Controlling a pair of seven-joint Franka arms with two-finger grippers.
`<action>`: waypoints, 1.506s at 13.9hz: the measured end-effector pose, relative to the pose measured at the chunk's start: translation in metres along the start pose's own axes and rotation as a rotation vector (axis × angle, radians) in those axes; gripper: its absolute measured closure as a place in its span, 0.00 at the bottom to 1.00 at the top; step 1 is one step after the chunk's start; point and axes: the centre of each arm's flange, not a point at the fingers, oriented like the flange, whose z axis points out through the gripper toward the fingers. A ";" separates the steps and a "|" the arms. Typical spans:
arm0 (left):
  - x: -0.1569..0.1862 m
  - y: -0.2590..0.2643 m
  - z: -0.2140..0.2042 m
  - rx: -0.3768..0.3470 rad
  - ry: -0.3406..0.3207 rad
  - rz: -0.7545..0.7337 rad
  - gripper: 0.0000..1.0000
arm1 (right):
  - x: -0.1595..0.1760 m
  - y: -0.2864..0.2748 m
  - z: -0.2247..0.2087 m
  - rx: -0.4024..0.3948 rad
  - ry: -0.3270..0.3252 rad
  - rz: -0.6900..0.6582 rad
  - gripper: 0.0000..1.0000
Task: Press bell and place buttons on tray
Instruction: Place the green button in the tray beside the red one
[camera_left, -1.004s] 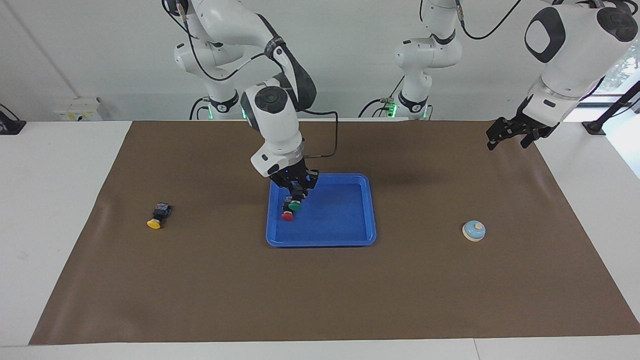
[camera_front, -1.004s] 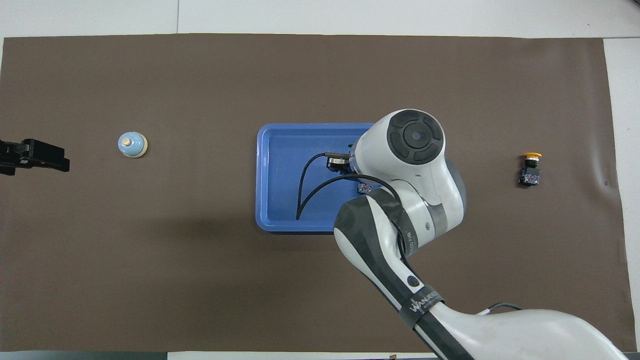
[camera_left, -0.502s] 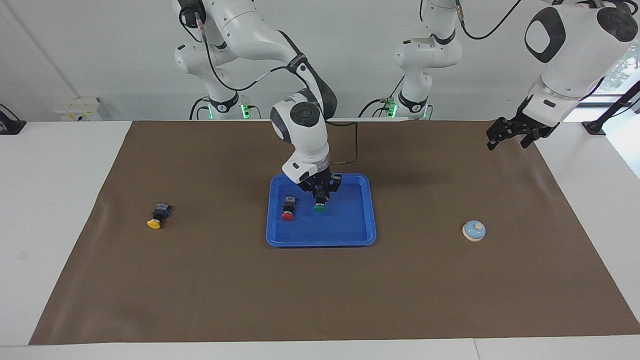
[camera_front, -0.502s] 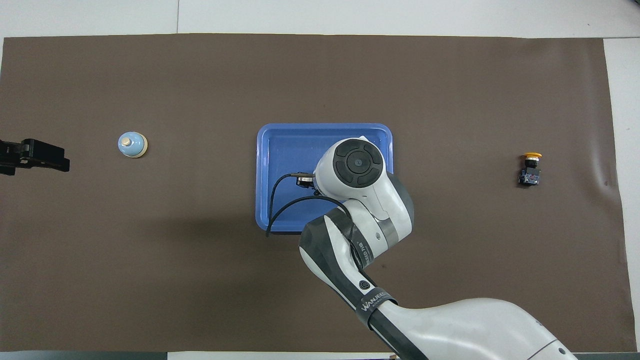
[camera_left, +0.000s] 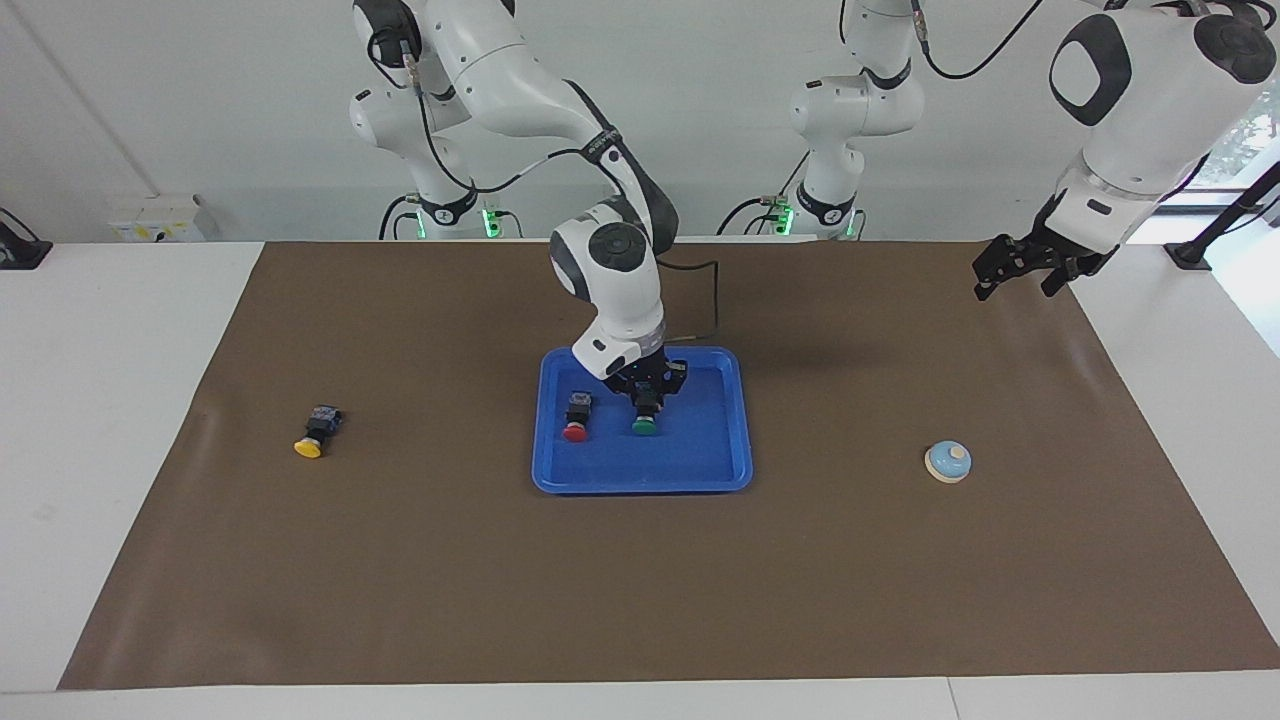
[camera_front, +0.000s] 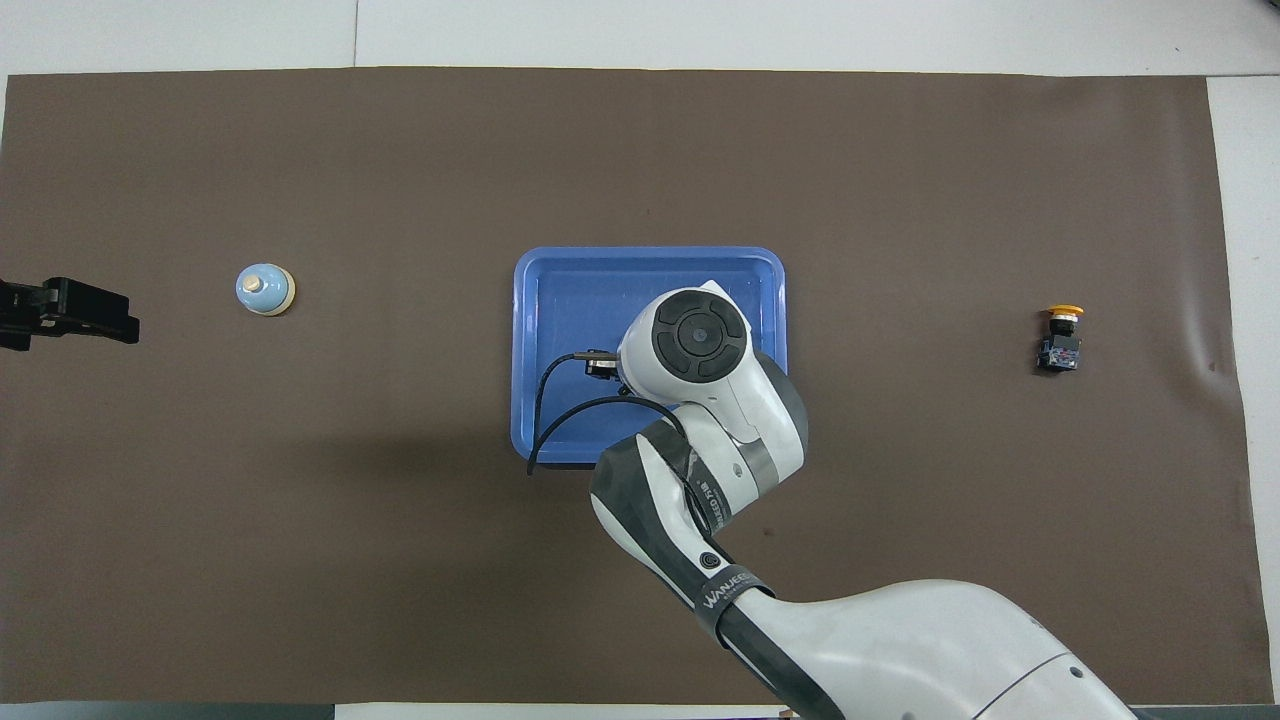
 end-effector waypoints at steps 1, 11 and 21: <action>0.000 0.000 0.000 0.000 0.000 0.000 0.00 | 0.002 0.004 0.001 -0.003 0.000 0.007 0.59; 0.000 0.000 0.000 0.000 0.000 0.000 0.00 | 0.008 0.021 0.011 0.002 0.020 0.032 0.45; 0.000 0.000 0.000 0.000 0.000 0.000 0.00 | 0.078 0.110 -0.122 0.004 0.038 0.194 0.00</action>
